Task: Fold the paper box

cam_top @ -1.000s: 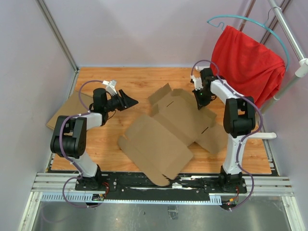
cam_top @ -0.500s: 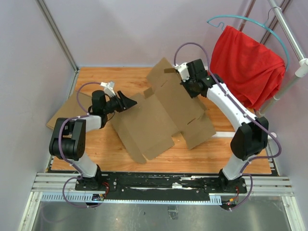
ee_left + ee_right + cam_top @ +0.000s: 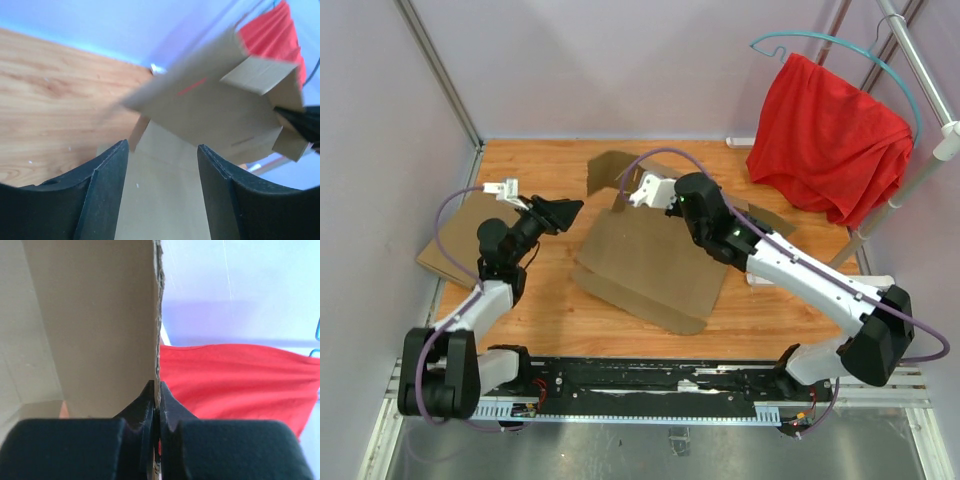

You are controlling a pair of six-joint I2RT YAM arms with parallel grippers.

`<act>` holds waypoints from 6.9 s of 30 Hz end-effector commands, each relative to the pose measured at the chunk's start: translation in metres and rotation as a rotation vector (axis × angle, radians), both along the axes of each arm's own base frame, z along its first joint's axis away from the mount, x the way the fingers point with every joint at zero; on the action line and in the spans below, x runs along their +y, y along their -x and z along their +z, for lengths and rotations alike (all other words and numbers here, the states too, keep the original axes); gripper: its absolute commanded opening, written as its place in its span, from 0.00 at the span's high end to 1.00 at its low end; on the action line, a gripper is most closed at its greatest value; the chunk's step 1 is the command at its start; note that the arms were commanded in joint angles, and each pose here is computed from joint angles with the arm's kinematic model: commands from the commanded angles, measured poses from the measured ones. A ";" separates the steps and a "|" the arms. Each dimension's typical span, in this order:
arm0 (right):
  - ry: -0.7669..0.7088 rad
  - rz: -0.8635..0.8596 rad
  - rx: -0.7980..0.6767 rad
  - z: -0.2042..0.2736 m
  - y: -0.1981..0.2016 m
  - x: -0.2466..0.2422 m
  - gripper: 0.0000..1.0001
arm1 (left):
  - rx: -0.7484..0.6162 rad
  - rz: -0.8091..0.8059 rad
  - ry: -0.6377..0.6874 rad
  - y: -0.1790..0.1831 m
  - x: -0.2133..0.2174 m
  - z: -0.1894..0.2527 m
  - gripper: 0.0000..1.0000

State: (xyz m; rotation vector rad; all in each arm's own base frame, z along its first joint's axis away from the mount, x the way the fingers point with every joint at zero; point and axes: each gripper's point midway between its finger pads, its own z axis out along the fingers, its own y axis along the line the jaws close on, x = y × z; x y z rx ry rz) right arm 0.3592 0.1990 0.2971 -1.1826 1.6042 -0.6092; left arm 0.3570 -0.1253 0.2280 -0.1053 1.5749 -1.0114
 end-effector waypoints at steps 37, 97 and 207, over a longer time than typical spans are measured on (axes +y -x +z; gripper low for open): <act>0.255 0.482 -0.104 -0.069 0.060 0.030 0.96 | -0.363 -0.312 -0.035 0.066 -0.046 -0.026 0.29; 0.291 0.274 -0.100 -0.099 0.001 0.035 0.99 | -0.152 -0.272 -0.115 0.083 -0.053 -0.069 0.34; 0.367 0.249 0.022 -0.162 0.061 0.017 0.99 | -0.042 0.116 -0.328 0.066 -0.098 -0.094 0.26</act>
